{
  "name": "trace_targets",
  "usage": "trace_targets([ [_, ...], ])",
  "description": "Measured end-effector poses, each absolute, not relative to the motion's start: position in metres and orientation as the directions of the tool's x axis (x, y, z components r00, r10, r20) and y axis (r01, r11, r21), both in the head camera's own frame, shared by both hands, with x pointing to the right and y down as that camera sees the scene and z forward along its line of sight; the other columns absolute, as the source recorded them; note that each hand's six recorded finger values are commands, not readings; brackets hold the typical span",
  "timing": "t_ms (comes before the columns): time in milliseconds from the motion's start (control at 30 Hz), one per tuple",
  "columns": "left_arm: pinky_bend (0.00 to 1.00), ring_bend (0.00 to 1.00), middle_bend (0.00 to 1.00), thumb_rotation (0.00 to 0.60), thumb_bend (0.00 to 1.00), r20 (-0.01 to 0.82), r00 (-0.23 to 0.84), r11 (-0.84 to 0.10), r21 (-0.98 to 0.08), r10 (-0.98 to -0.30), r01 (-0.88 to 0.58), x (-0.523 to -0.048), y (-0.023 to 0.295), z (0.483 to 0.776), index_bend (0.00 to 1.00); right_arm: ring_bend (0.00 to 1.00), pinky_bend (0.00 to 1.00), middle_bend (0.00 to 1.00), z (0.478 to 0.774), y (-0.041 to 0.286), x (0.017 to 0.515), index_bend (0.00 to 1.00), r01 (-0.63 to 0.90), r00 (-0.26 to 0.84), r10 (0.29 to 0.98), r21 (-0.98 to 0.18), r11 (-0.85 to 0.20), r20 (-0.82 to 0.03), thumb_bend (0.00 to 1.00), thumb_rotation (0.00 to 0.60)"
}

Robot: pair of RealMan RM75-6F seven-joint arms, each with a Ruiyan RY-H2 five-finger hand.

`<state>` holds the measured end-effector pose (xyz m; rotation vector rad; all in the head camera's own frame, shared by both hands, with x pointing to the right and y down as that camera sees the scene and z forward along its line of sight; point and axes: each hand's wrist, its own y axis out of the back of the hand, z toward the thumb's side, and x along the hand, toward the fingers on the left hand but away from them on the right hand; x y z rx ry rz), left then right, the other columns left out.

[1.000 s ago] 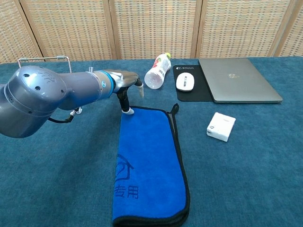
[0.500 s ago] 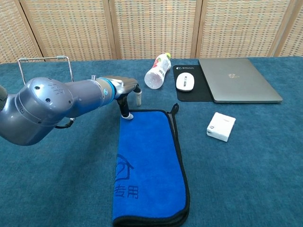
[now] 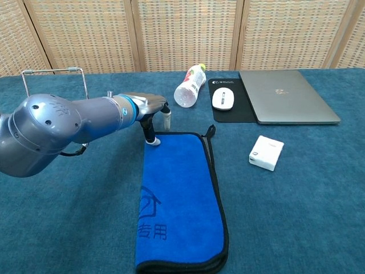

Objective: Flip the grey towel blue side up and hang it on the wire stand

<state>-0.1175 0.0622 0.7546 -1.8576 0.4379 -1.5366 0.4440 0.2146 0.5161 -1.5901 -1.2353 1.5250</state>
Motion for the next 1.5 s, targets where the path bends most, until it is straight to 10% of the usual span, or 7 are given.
trace_targets([
  [1233,0.00,0.00,0.00,0.600,0.33,0.739,0.209,-0.720,-0.672,-0.640,0.171,-0.127,0.070,0.765,0.44,0.00,0.00,0.00,0.517,0.215,0.443,0.00,0.212,-0.091,0.907,-0.898,-0.387,-0.412,0.00,0.600],
  [1500,0.00,0.00,0.00,0.600,0.33,0.739,0.216,-0.718,-0.673,-0.638,0.181,-0.124,0.074,0.765,0.76,0.00,0.00,0.00,0.513,0.217,0.441,0.00,0.214,-0.083,0.912,-0.901,-0.377,-0.402,0.00,0.600],
])
